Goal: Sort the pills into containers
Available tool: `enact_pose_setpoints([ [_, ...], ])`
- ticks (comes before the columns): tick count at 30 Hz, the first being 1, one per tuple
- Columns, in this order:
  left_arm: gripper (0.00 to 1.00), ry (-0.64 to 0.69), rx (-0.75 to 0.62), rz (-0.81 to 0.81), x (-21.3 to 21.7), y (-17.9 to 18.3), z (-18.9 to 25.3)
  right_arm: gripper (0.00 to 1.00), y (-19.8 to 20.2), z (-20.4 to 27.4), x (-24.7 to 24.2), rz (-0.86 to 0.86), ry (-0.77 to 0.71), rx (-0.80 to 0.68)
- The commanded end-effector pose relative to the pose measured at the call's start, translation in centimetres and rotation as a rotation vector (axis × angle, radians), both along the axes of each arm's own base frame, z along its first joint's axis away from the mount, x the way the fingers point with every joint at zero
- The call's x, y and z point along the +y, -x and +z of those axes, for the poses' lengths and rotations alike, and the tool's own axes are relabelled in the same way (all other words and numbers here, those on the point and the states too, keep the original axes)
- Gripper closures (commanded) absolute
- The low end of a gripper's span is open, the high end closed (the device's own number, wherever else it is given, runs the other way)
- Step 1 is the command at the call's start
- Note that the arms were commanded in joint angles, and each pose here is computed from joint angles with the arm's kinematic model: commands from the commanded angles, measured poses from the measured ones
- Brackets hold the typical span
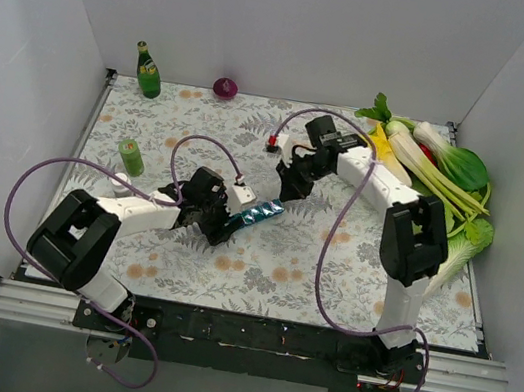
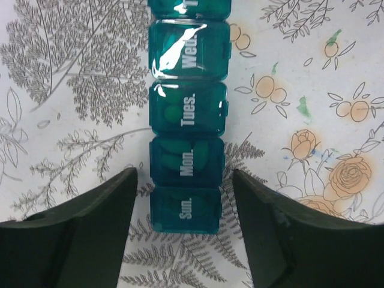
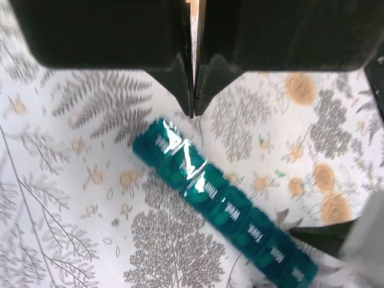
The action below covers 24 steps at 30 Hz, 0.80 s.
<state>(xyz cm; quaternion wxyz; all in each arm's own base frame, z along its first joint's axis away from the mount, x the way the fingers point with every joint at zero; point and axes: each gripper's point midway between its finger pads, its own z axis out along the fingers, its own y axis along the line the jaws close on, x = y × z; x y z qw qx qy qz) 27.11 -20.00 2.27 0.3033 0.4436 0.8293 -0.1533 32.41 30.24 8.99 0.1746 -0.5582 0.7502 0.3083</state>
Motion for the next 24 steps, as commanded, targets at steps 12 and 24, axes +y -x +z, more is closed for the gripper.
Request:
enact_pose_setpoints([
  [12, 0.02, 0.347, -0.168, 0.215, -0.7, -0.1, 15.3, 0.45, 0.4, 15.8, -9.2, -0.187, -0.168, -0.517],
  [24, 0.02, 0.752, -0.320, 0.478, 3.4, 3.8, 33.8, 0.09, 1.2, 29.2, -19.1, -0.810, -0.491, -0.683],
])
